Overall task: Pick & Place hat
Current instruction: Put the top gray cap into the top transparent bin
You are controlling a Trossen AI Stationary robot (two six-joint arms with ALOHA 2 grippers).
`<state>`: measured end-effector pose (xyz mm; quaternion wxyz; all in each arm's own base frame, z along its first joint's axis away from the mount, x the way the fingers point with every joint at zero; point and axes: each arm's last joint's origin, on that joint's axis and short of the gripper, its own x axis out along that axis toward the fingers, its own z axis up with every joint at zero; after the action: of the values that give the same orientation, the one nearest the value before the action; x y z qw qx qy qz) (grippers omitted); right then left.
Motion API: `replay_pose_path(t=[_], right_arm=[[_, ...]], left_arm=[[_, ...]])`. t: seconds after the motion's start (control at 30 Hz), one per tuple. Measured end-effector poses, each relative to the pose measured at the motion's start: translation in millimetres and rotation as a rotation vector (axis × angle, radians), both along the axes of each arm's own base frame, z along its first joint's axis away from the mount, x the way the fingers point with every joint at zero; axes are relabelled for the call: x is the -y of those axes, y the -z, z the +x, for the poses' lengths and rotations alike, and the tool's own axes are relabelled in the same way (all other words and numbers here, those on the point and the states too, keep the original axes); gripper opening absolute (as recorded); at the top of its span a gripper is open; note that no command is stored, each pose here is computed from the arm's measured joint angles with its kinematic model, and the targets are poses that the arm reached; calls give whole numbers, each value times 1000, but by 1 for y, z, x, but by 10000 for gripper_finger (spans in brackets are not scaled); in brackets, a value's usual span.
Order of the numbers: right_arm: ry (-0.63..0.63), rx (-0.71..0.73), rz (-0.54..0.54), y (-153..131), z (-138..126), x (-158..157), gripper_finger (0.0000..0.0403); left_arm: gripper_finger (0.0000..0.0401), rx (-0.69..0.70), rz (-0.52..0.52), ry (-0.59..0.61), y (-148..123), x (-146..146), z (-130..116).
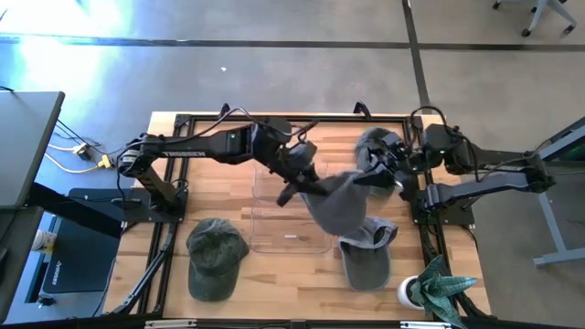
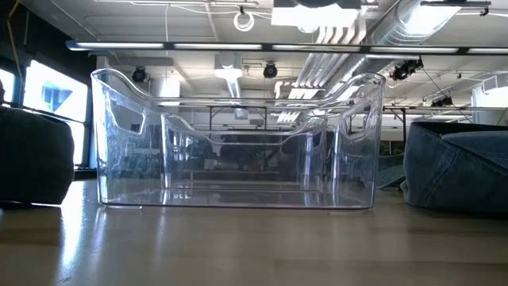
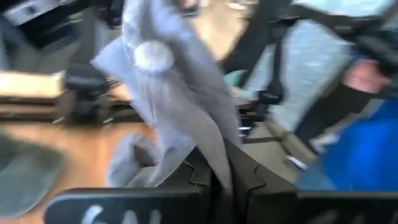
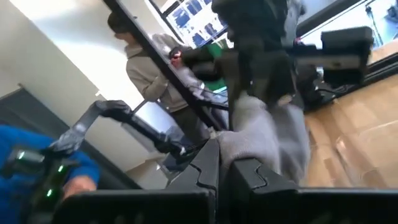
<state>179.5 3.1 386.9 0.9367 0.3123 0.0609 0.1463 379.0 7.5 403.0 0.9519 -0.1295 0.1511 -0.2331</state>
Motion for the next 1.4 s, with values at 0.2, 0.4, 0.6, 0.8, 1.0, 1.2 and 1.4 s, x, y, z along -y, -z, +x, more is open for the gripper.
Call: replay_pose_path(t=[0.2, 0.4, 0.6, 0.8, 1.0, 1.2, 1.4], right_arm=[[-97, 32, 15, -8, -23, -10, 5], [-127, 182, 5, -22, -26, -14, 12], [-147, 202, -47, -21, -24, -12, 70], [-190, 237, -154, -19, -20, -16, 17], [-195, 203, -163, -14, -12, -18, 6], [-142, 122, -160, -9, -6, -17, 3], [-62, 62, -160, -13, -10, -15, 3]], left_arm=[[18, 141, -40, 221, -35, -8, -12], [5, 258, -29, 278, -59, -11, -17], [1, 245, -42, 222, -59, -11, -16], [1, 243, -41, 170, -59, -12, -15], [0, 228, -63, 126, -59, -13, -15], [30, 152, -86, 14, -53, -23, -14], [138, 26, -99, -82, -41, -53, -19]])
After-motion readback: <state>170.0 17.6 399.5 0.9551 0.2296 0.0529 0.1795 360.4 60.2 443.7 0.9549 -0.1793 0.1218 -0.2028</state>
